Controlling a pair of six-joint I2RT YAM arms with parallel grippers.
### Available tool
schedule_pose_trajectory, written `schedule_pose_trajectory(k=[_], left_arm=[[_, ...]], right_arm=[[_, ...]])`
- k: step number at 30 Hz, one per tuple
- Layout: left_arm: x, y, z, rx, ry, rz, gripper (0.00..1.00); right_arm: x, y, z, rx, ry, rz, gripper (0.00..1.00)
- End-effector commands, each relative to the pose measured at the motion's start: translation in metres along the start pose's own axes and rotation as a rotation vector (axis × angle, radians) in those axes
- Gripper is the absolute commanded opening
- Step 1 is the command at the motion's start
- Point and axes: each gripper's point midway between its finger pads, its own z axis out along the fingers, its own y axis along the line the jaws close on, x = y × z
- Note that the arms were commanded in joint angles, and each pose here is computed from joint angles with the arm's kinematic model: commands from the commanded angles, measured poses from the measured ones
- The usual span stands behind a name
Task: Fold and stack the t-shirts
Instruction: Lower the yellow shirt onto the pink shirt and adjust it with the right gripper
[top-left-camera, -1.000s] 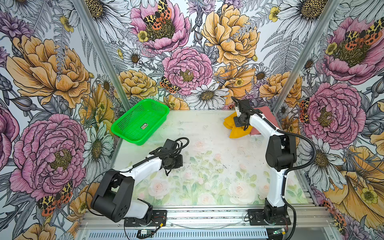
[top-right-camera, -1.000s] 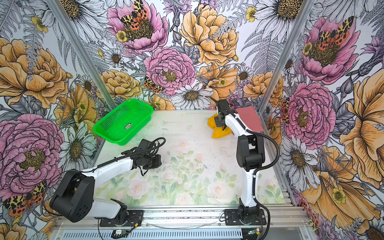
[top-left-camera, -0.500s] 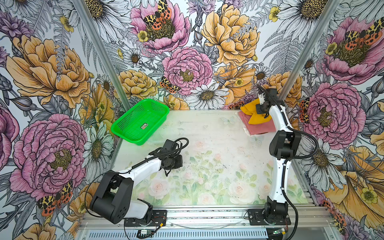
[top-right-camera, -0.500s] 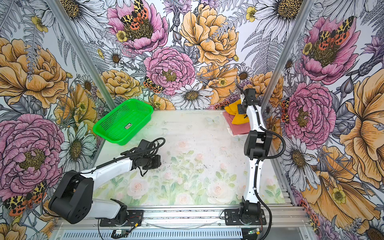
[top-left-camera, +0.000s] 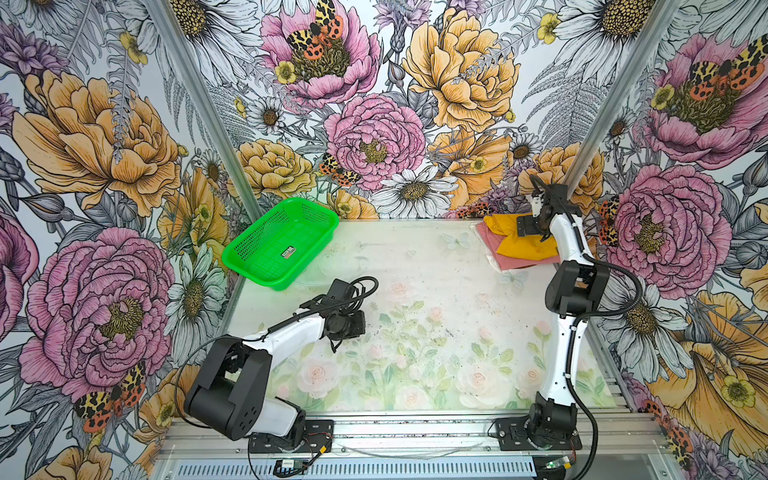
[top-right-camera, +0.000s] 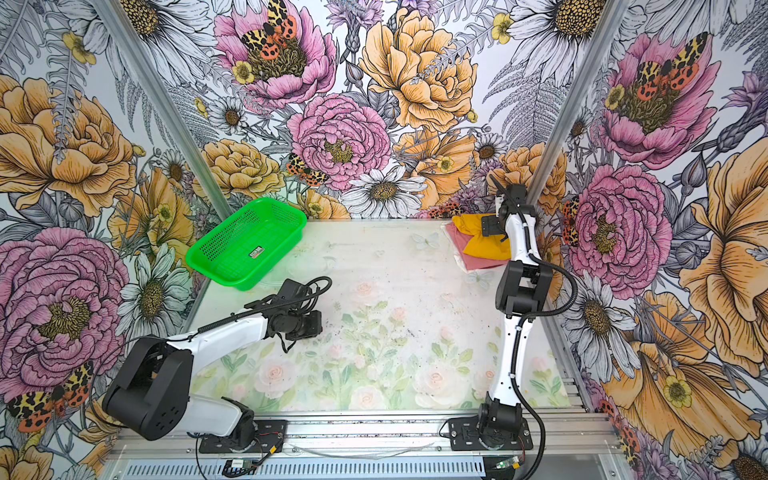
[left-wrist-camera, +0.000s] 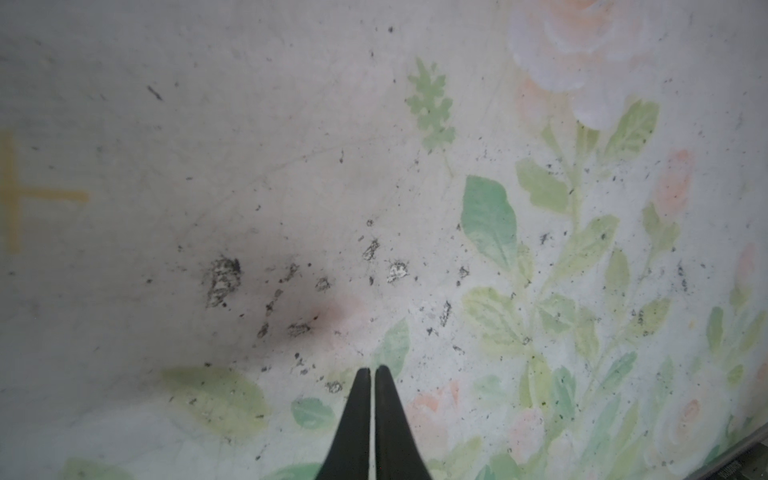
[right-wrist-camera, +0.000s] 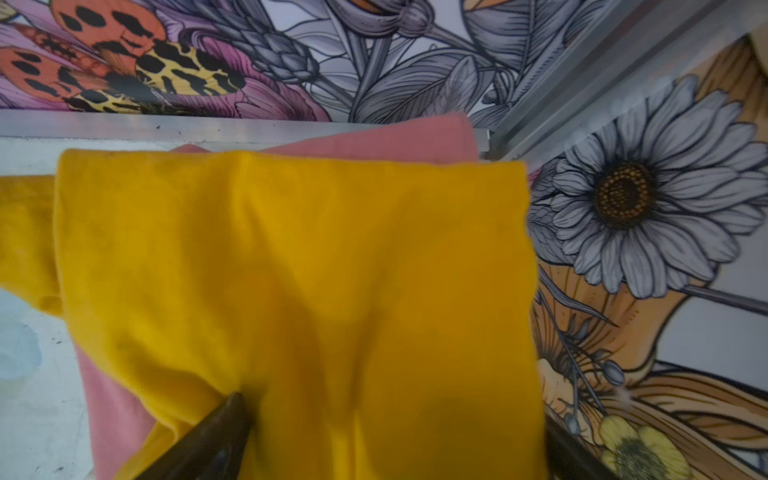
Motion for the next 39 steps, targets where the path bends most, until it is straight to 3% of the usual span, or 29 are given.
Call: schedule_pose_trajectory(k=[1,9,12,16,20,28,34,39], left_arm=[[-0.012,-0.003,-0.002,0.004,-0.023,0.016,0.09],[-0.013,-0.004,0.004,0.012,-0.020,0.018,0.10],[-0.013,-0.006,0.006,0.024,-0.019,0.020,0.10],[-0.014,-0.010,0.010,0.048,-0.020,0.017,0.10],[-0.014,-0.012,0.011,0.065,-0.030,0.014,0.11],[-0.013,-0.005,0.005,0.084,-0.059,-0.008,0.11],[-0.015,-0.002,0.002,0.103,-0.079,-0.022,0.11],[-0.018,-0.003,0.000,0.113,-0.090,-0.022,0.12]], right_arm=[[-0.051,-0.019,-0.077,0.037,-0.167,0.053,0.99],[-0.017,-0.001,-0.118,-0.033,-0.091,0.168,0.99],[0.006,0.025,-0.115,-0.090,-0.026,0.215,0.94],[0.028,0.064,-0.100,-0.051,0.063,0.221,0.88],[0.039,0.085,-0.071,-0.035,0.123,0.325,0.74],[0.046,0.113,-0.023,-0.019,0.183,0.403,0.60],[0.051,0.109,-0.012,0.067,0.187,0.423,0.50],[0.061,0.112,0.001,0.092,0.221,0.425,0.26]])
